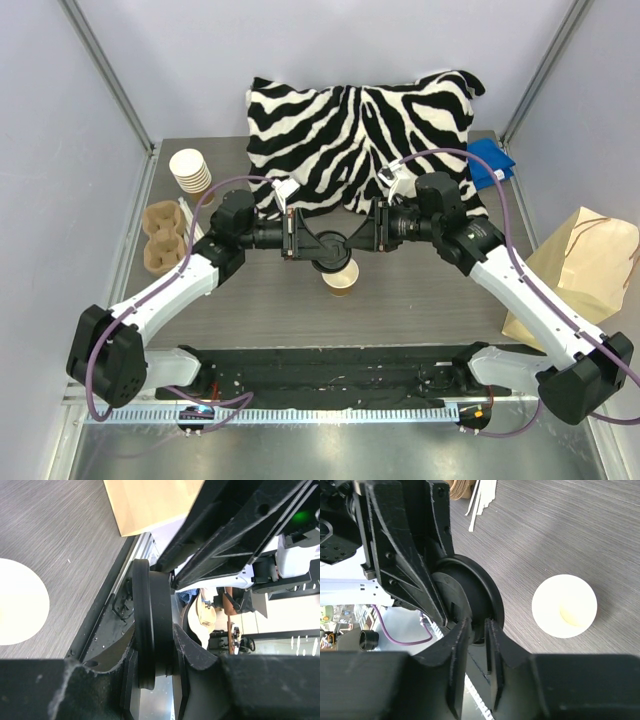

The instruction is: Pack the takeout coffee

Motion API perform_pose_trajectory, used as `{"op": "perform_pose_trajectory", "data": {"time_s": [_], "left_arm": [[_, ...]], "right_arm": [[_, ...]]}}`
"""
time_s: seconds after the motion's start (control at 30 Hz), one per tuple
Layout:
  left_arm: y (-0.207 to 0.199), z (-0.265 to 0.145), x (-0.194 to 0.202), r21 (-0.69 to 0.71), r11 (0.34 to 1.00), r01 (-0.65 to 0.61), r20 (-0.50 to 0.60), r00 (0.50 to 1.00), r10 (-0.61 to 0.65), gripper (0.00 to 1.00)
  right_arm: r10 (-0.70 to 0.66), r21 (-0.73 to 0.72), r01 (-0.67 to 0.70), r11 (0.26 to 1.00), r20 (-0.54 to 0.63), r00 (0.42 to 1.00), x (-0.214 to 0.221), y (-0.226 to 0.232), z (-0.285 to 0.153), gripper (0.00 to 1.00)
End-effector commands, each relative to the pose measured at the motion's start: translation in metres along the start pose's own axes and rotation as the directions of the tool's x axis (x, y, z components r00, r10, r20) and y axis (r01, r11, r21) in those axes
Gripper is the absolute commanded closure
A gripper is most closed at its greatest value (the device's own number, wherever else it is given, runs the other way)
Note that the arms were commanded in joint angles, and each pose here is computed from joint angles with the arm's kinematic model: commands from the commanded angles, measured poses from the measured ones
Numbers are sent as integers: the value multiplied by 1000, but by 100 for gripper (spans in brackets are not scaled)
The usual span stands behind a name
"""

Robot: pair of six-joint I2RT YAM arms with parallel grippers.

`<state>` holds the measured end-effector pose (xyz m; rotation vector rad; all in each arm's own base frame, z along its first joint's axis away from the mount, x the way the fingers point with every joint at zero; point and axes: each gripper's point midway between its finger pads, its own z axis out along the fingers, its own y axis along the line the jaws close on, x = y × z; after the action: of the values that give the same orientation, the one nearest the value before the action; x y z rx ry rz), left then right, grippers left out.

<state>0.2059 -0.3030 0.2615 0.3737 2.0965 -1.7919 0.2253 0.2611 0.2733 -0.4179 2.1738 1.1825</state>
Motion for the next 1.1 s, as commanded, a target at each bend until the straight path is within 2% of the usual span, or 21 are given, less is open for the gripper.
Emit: {"op": "perform_pose_trajectory", "data": {"time_s": [0.0,0.5,0.63,0.87,0.97,1.07], "left_arm": [[-4,0,-5,17,1000,-27,26,999,26,100],[-7,-1,-5,30,999,-30,41,999,29,100],[-8,-1,-6,31,999,-32,45,999,30,100],[-11,-2,-7,38,999,-38,50,998,36,100],[-13,-2,-7,43,998,-43,52,998,41,100],[-14,-3,-6,45,998,-41,50,998,39,100]], "right_arm": [[-31,-29,32,999,29,999,-10,9,2,75],[-29,-38,29,999,-2,1000,3,10,12,75],[-34,-46,34,998,-3,999,3,12,11,70],[-57,-37,56,998,-20,998,12,9,12,71],[-65,-28,64,998,-19,998,14,7,11,74],[-64,-25,64,998,-14,998,12,7,13,81]]}}
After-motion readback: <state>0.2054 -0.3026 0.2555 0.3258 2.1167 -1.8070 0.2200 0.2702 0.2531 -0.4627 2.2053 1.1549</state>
